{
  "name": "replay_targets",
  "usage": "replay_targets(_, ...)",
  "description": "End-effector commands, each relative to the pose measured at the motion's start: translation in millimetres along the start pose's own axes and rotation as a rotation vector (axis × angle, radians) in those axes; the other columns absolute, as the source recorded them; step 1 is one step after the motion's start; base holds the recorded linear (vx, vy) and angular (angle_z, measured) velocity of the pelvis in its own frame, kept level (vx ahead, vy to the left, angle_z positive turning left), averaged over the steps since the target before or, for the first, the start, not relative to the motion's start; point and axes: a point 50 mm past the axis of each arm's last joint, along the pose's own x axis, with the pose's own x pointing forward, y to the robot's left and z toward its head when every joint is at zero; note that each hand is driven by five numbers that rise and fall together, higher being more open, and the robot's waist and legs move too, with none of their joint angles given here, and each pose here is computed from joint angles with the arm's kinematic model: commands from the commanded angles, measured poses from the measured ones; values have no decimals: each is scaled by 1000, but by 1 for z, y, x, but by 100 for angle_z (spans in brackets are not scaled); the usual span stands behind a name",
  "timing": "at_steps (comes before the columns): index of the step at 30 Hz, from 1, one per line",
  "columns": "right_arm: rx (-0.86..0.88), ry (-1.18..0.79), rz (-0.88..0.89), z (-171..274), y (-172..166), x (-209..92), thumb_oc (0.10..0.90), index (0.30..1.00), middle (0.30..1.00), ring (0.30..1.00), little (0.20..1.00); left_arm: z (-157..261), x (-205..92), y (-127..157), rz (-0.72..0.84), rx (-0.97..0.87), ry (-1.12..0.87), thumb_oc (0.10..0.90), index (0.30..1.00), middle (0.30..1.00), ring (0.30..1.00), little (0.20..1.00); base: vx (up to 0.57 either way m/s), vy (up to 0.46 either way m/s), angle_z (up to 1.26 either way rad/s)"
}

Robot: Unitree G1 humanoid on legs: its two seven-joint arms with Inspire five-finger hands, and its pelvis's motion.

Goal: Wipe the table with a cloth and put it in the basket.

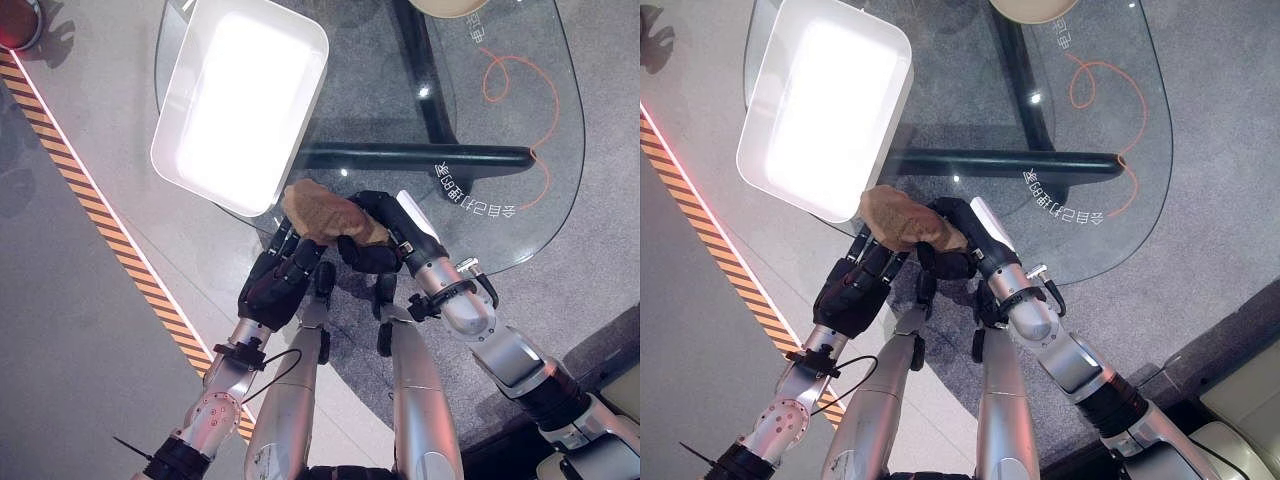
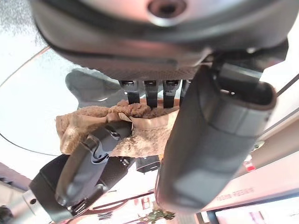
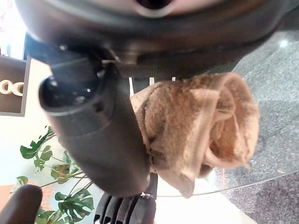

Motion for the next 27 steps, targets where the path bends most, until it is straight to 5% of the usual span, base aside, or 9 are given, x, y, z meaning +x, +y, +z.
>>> replay_targets(1, 28, -338, 215, 66, 41, -6, 100, 300, 300, 300, 200, 7, 24, -71, -395, -67, -117, 800, 900, 900, 900, 900, 0, 0, 0)
replay_targets(10, -214, -443, 213, 80, 39, -5, 100, 300, 300, 300, 200, 11, 30, -81, -419, -124, -178, 800, 900, 900, 900, 900, -6, 12, 4)
replay_targets(27, -80, -435, 519, 87, 61, -9, 100, 300, 300, 300, 200, 15, 40, -92, -461, -130, -213, 800, 900, 900, 900, 900, 0, 1, 0)
